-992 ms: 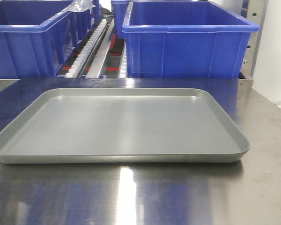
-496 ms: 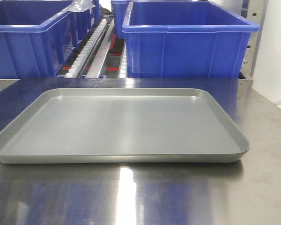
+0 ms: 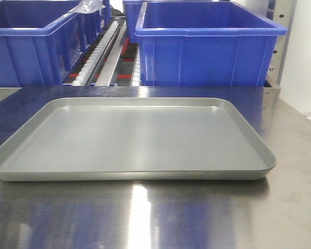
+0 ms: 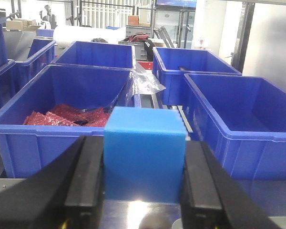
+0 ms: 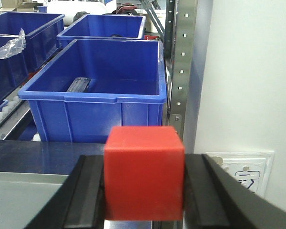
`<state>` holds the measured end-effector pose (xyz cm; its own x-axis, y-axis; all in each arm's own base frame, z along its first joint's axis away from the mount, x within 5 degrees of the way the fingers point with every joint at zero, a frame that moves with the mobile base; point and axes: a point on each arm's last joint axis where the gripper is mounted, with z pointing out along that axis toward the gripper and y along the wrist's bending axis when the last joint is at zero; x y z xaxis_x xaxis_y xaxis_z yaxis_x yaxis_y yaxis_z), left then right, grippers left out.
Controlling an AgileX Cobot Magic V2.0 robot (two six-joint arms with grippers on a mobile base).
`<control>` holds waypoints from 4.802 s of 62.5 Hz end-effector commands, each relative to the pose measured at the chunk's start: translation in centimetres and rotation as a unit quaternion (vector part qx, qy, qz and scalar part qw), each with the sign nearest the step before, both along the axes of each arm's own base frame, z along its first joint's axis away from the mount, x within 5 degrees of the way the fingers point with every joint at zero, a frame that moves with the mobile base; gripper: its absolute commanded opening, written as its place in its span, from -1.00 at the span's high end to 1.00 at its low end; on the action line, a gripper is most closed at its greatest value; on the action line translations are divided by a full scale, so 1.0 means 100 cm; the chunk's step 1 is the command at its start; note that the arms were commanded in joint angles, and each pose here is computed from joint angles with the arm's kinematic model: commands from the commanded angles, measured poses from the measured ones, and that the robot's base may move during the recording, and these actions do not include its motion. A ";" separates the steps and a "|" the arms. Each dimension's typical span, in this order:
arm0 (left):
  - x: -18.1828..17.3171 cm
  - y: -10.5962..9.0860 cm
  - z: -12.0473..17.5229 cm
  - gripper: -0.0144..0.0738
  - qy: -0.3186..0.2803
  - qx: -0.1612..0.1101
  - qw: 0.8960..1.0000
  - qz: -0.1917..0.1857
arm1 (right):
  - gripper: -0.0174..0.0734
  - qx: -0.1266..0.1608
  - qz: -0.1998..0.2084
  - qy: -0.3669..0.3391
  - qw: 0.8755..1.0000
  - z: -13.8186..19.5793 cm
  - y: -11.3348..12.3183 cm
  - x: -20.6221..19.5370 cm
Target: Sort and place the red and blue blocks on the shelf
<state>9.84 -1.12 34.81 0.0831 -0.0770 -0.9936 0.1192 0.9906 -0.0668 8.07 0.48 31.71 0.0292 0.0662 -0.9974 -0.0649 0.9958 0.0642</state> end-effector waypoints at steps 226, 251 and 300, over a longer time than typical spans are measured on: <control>-0.003 0.002 0.017 0.25 -0.054 -0.011 0.998 0.006 | 0.49 -0.007 0.005 -0.059 0.998 0.017 0.001 -0.002; -0.003 0.002 0.017 0.25 -0.054 -0.011 0.998 0.006 | 0.49 -0.007 0.005 -0.059 0.998 0.017 0.001 -0.002; -0.003 0.002 0.017 0.25 -0.054 -0.011 0.998 0.006 | 0.49 -0.007 0.005 -0.059 0.998 0.017 0.001 -0.002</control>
